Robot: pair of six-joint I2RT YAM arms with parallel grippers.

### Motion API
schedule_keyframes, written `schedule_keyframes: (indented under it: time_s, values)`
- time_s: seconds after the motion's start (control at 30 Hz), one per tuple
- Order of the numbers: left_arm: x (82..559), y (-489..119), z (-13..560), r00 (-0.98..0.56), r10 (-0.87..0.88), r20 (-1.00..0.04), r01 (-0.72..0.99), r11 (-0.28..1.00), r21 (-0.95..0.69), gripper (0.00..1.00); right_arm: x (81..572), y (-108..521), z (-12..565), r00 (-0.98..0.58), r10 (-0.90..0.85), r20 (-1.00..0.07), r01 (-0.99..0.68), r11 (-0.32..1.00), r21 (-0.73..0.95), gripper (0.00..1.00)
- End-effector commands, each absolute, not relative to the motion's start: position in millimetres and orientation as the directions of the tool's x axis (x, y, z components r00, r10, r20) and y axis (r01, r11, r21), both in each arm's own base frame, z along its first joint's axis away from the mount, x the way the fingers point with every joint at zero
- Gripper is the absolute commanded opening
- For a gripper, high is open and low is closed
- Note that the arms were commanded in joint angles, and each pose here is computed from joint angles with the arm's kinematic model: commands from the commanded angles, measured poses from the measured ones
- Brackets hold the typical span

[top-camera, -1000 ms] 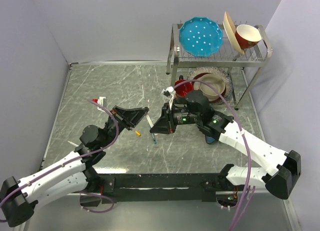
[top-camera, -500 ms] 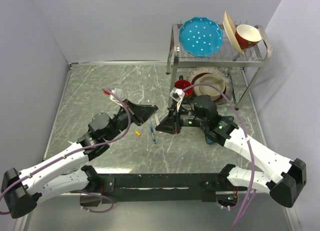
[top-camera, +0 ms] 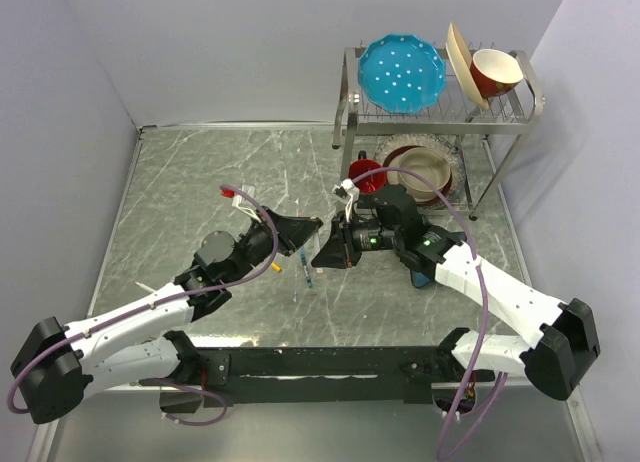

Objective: Insert the pens into the pen caps

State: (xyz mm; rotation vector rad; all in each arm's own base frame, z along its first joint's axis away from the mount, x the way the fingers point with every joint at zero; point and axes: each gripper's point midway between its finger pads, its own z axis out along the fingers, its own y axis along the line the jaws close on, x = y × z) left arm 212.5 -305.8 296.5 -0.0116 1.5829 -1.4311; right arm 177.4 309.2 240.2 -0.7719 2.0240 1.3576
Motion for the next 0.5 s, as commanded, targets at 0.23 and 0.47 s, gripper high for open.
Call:
schedule_keyframes:
  time_s: [0.23, 0.47]
  values:
    - [177, -292, 204, -0.837, -0.194, -0.511, 0.354, 0.52, -0.777, 0.01, 261, 268, 354, -0.199, 0.266, -0.943, -0.791, 0.524, 0.315, 0.36]
    - [256, -261, 220, -0.731, -0.262, -0.63, 0.317, 0.687, -0.654, 0.01, 218, 241, 266, -0.351, 0.155, -0.924, -0.746, 0.549, 0.376, 0.59]
